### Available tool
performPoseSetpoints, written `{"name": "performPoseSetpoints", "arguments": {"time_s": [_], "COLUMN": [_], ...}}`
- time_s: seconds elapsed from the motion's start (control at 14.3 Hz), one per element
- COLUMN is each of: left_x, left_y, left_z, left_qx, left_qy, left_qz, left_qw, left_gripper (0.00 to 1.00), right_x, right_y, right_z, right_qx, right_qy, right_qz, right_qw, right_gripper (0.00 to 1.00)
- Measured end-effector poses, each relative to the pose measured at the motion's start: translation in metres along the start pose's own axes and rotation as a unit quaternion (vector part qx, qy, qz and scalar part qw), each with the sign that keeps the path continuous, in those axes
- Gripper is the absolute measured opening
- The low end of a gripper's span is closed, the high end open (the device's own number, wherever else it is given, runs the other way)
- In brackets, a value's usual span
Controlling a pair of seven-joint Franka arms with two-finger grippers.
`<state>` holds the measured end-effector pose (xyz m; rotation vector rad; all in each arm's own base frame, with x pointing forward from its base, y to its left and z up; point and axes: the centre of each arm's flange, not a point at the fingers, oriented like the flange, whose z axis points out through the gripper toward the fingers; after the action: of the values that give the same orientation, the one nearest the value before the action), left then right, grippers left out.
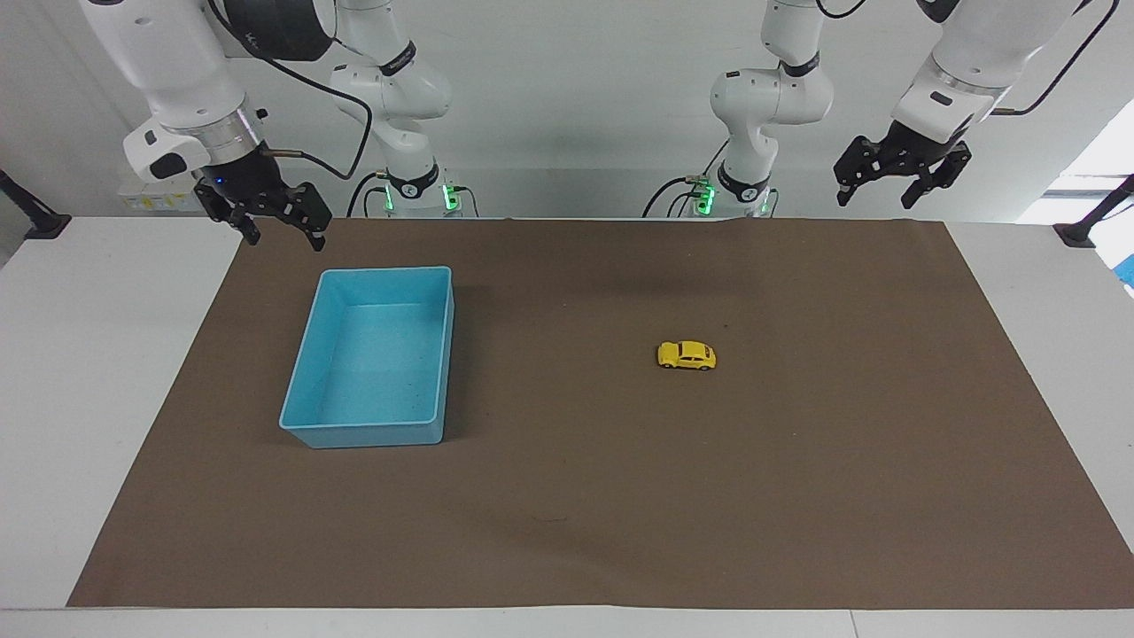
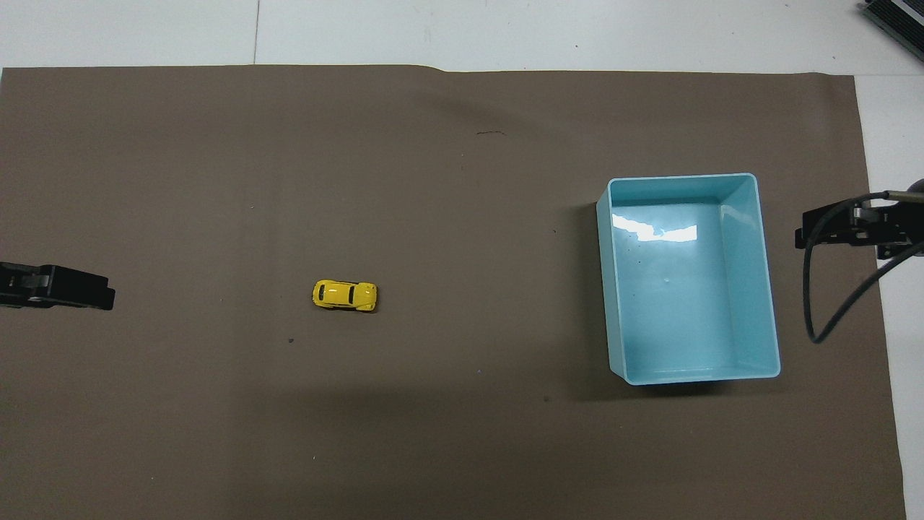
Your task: Wind up and store yellow beetle car
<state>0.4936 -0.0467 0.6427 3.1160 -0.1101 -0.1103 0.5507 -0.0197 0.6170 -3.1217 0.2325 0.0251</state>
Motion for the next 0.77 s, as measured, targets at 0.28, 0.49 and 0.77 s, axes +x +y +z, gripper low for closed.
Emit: {"name": "performPoseSetpoints", "arguments": {"time_s": [0.28, 0.49, 0.77], "left_x": [0.0, -0.001, 0.001], "left_y": [0.005, 0.015, 0.039], "left_z": [0.018, 0.034, 0.057], "left_qx": [0.003, 0.01, 0.018], "left_qy": [-0.02, -0.035, -0.041], "left_qz": [-0.073, -0.148, -0.249], "left_qw": [0.997, 0.988, 0.967], "left_gripper": [1.0, 1.0, 1.0], "right_x": [0.0, 0.0, 0.0], "right_y": [0.0, 0.0, 0.0], "right_z": [0.0, 0.0, 0.0], "right_qx": [0.0, 0.0, 0.0], "right_qy": [0.0, 0.0, 0.0], "right_qz": [0.0, 0.0, 0.0], "right_qw": [1.0, 1.0, 1.0], "right_gripper": [1.0, 1.0, 1.0]}}
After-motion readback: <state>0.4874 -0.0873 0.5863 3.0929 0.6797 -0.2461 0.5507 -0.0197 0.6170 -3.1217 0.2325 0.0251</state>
